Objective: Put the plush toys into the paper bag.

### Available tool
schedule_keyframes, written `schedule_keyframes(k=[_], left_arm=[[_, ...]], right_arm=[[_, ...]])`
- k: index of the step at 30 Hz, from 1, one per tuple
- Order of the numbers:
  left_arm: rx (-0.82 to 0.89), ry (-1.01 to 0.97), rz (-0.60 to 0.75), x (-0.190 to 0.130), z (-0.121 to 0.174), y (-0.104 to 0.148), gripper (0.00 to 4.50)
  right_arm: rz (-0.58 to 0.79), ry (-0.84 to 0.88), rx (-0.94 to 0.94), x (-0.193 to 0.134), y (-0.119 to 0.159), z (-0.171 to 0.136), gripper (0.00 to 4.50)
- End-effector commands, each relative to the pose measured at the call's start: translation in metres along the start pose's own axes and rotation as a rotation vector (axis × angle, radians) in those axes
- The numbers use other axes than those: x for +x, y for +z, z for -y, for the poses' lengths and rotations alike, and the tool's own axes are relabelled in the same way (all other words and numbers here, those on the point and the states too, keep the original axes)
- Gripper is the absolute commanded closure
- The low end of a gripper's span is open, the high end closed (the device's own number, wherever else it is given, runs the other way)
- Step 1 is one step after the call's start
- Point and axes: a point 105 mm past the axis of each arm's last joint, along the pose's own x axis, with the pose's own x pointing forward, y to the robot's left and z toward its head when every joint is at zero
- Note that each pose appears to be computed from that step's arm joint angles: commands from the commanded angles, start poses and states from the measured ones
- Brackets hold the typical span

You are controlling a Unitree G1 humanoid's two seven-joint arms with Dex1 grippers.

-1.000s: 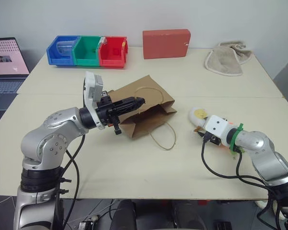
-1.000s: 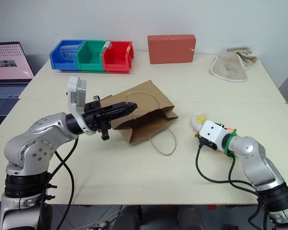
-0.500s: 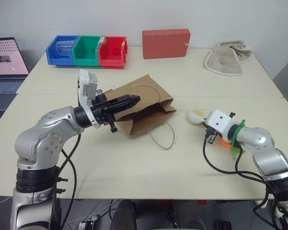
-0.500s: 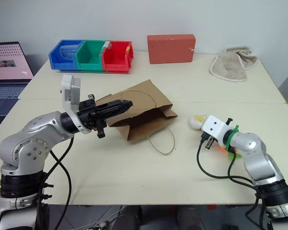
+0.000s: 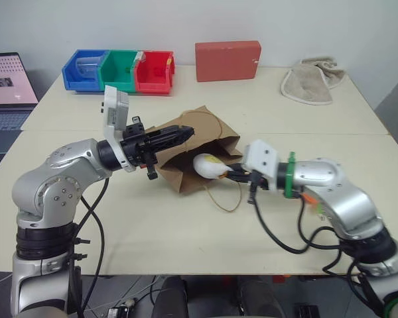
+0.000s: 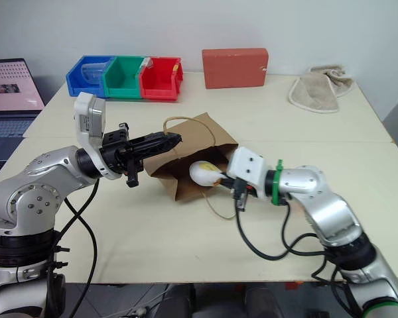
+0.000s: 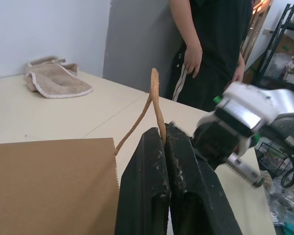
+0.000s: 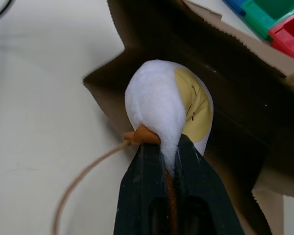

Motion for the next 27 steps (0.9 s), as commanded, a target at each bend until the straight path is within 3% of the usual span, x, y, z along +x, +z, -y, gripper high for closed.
schedule_keyframes(k=[1,8,9,19,27], left_arm=[[0.033,-0.042,0.028,0.004,0.009,0.011,4.5],[0.02,-0.049,0.04,0.008,0.013,0.008,4.5],[0.018,-0.048,0.043,0.009,0.013,0.008,4.5],[-0.002,-0.022,0.069,0.011,0.008,0.008,4.5],[-0.008,-0.011,0.078,0.014,0.003,0.006,4.5]], right_arm=[[0.011,-0.052,-0.073,0.028,0.013,0.008,4.45],[0.061,-0.158,-0.022,0.057,0.03,0.021,4.45],[0.06,-0.152,-0.023,0.057,0.03,0.019,3.94],[0.051,-0.172,-0.015,0.042,0.027,0.021,0.64],[0.089,-0.101,0.003,-0.009,0.039,0.013,0.64]])
